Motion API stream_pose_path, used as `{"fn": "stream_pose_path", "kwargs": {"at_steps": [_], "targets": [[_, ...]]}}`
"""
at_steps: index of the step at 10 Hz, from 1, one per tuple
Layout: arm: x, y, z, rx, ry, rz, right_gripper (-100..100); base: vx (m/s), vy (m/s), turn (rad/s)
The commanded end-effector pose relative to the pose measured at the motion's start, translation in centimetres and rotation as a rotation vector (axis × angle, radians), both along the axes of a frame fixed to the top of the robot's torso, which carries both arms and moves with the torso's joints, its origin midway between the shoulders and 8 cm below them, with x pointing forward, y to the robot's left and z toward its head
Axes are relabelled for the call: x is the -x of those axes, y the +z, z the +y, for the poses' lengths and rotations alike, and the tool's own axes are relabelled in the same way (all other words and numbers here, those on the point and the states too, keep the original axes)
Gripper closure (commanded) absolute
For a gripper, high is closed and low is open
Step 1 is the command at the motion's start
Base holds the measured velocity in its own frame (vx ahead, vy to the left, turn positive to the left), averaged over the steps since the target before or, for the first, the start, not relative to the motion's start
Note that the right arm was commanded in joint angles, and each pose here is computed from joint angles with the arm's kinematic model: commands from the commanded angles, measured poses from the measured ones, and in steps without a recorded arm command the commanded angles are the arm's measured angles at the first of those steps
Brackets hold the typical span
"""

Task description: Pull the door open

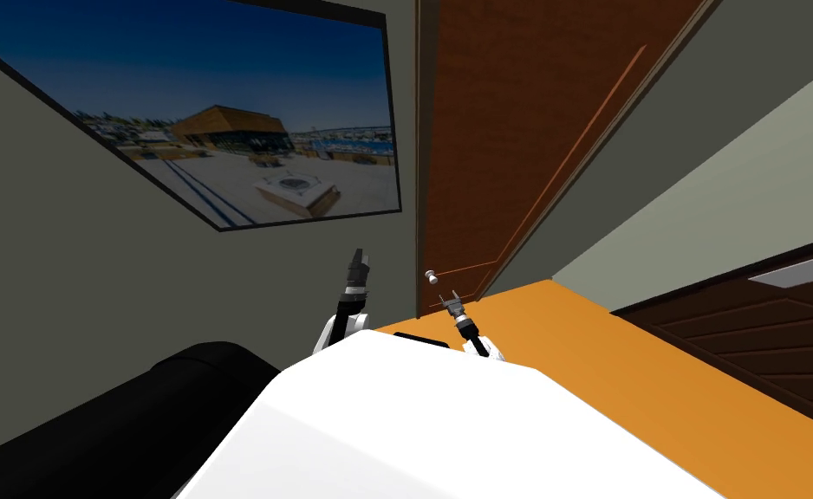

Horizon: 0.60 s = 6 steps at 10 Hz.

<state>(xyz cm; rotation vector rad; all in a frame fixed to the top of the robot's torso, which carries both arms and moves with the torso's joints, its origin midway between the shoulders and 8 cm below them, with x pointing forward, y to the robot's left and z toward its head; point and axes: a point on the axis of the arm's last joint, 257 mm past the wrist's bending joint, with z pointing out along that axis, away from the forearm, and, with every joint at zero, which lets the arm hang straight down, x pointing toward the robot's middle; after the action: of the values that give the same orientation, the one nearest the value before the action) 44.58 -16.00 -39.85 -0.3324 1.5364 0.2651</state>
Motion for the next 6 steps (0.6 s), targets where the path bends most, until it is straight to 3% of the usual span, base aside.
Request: {"fn": "stream_pose_path", "kwargs": {"at_steps": [1, 5, 6], "targets": [[-0.6, 0.3, 0.9, -0.007, -0.006, -0.003, -100, 0.119, 0.045, 0.077], [-1.4, 0.6, 3.1, -0.033, -0.011, -0.005, -100, 0.173, 0.067, 0.058], [-1.4, 0.6, 2.8, -0.030, -0.010, -0.005, -100, 0.054, 0.002, 0.040]]}}
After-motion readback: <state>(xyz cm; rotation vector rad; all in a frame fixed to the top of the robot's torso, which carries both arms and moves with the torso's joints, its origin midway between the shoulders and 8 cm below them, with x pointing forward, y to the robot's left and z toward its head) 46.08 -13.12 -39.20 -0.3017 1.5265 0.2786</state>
